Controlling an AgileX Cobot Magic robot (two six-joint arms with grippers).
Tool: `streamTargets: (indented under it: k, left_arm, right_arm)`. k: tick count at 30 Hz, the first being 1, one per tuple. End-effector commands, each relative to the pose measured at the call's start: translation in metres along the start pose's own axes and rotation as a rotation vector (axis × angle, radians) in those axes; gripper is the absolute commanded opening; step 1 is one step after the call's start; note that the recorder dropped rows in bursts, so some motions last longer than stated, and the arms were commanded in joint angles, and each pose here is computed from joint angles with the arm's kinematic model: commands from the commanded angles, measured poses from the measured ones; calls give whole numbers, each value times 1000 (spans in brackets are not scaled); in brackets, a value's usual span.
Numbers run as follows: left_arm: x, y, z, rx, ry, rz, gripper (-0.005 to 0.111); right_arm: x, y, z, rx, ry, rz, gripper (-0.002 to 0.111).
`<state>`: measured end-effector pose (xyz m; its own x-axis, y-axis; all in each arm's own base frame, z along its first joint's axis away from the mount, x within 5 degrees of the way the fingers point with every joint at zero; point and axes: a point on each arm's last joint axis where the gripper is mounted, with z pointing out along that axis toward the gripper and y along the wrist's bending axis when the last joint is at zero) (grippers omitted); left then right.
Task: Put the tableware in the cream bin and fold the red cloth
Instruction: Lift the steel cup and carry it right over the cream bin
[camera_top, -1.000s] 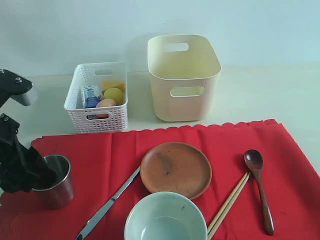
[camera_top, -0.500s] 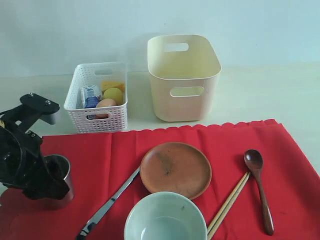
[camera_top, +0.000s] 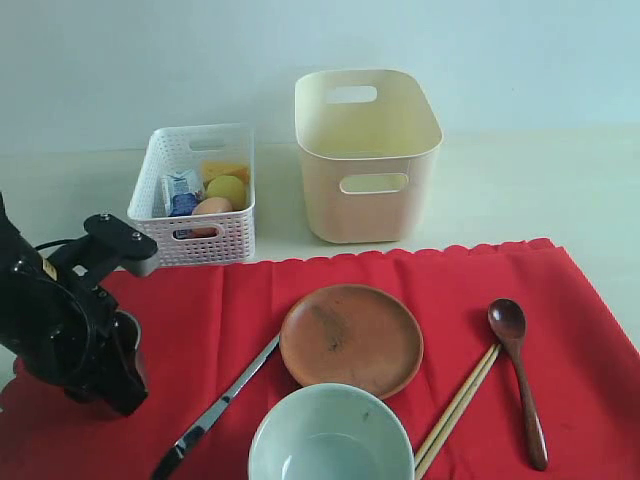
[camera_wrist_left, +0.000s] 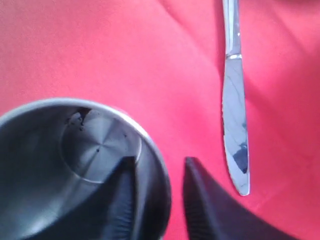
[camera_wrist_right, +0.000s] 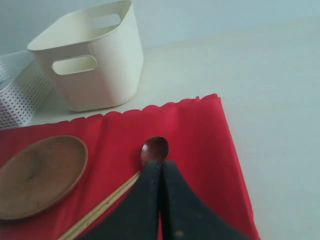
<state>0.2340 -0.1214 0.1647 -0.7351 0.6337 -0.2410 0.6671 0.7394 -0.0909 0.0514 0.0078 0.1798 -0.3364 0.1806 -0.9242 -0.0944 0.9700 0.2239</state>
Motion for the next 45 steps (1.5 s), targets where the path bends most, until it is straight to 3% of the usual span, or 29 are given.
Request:
streamTargets:
  k: [1,14,24,37,45]
  left_arm:
    - [-6,1,-1,-19,-13,26,1]
    - [-21,0,-39,-41,-27,96,0]
    - [-45,8,-90,-216,-210,235,0]
    - [-96,16,-135,-458,-701,338,0]
    - [-137,29,-135,-517,-730,424,0]
  right_arm:
    - [-1,0,0,3,-18,-5,0]
    - [-1,0,0,3,-18,-5,0]
    - [-1,0,0,3,-18,-5,0]
    - [-1,0,0,3,-18,-5,0]
    - [-1,0,0,3,-18,-5,0]
